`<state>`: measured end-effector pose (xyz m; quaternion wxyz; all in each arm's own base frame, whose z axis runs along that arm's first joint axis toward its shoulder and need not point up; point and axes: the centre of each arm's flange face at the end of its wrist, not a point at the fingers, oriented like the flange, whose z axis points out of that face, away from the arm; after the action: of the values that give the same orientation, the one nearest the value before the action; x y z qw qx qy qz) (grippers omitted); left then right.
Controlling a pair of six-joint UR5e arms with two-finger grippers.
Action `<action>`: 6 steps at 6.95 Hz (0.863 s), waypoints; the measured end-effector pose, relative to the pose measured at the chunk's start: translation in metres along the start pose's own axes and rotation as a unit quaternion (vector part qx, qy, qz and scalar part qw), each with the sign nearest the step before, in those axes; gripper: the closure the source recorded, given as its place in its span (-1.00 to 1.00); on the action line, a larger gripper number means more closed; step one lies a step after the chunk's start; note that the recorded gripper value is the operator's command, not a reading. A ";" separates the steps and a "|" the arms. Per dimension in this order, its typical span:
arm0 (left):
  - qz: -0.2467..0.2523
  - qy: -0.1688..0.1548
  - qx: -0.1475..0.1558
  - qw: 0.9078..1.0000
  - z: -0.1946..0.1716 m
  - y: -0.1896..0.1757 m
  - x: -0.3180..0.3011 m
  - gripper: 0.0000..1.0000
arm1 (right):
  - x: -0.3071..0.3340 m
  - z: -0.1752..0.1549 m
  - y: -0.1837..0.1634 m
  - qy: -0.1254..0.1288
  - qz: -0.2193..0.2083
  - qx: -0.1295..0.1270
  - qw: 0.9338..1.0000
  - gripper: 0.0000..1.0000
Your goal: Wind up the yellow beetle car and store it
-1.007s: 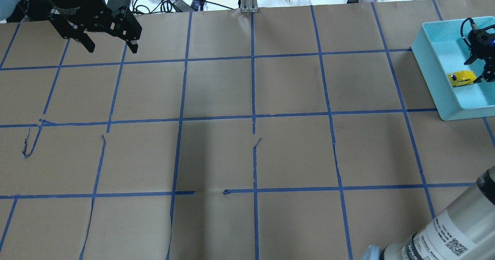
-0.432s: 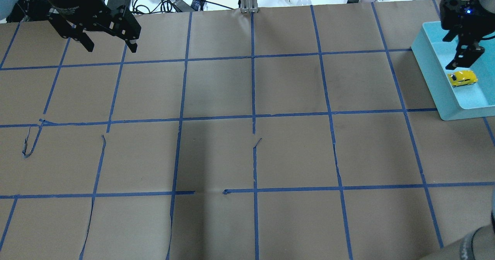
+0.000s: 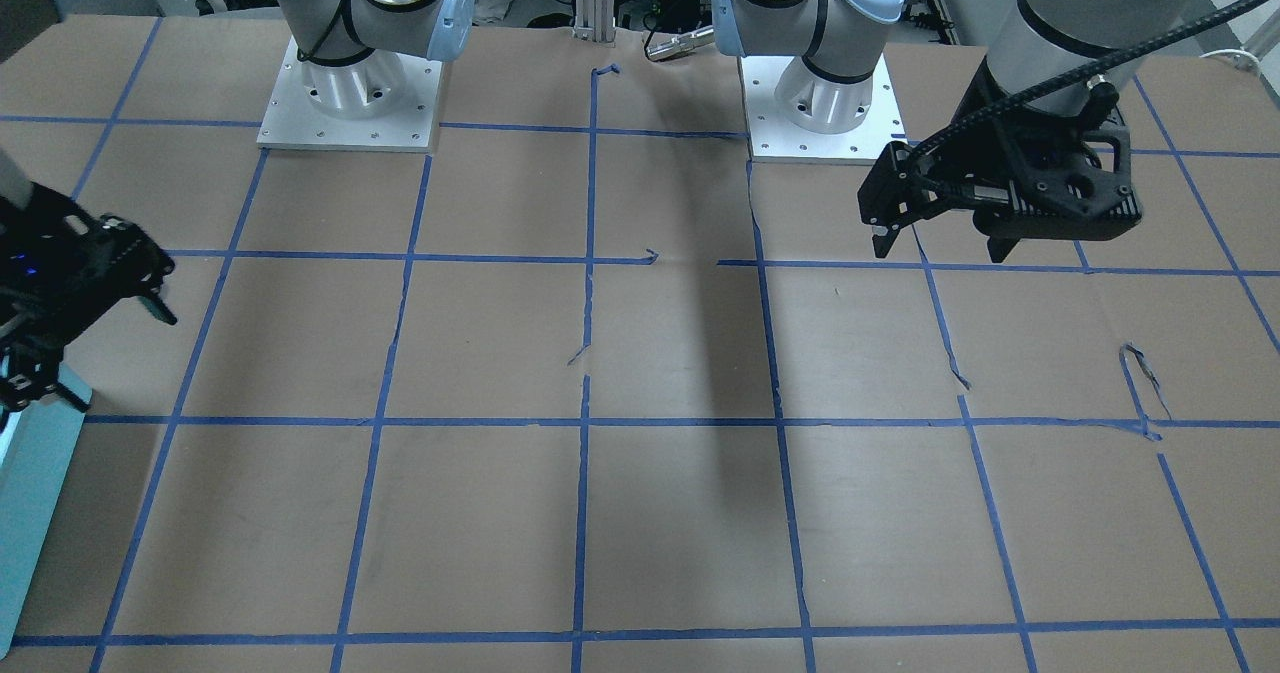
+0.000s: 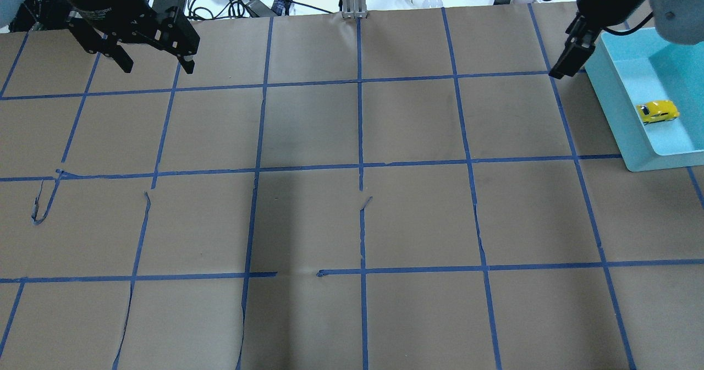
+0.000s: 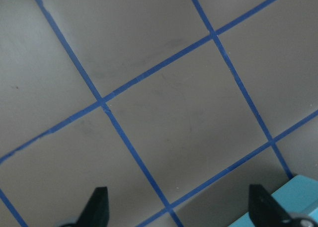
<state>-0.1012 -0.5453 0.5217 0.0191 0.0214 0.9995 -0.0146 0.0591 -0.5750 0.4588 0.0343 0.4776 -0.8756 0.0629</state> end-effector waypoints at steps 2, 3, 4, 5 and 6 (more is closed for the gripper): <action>0.000 -0.001 0.003 1.000 -0.001 0.000 -0.001 -1.00 | -0.062 -0.029 -0.052 0.020 0.165 0.004 0.986 -1.00; -0.001 -0.001 0.004 1.000 -0.001 0.000 -0.001 -1.00 | -0.079 -0.038 -0.062 0.020 0.268 0.010 0.963 -1.00; -0.001 -0.001 0.004 1.000 -0.001 0.000 -0.001 -1.00 | -0.090 -0.048 -0.062 0.014 0.357 0.008 0.934 -1.00; -0.001 -0.001 0.005 1.000 -0.002 0.000 -0.001 -1.00 | -0.098 -0.060 -0.058 0.007 0.410 -0.003 0.912 -1.00; -0.001 -0.001 0.005 1.000 -0.002 0.000 -0.001 -1.00 | -0.102 -0.073 -0.053 0.001 0.436 -0.016 0.900 -1.00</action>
<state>-0.1008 -0.5449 0.5236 0.0195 0.0209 0.9994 -0.0195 0.1590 -0.5085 0.5224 0.0119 0.0474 -0.9971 0.0584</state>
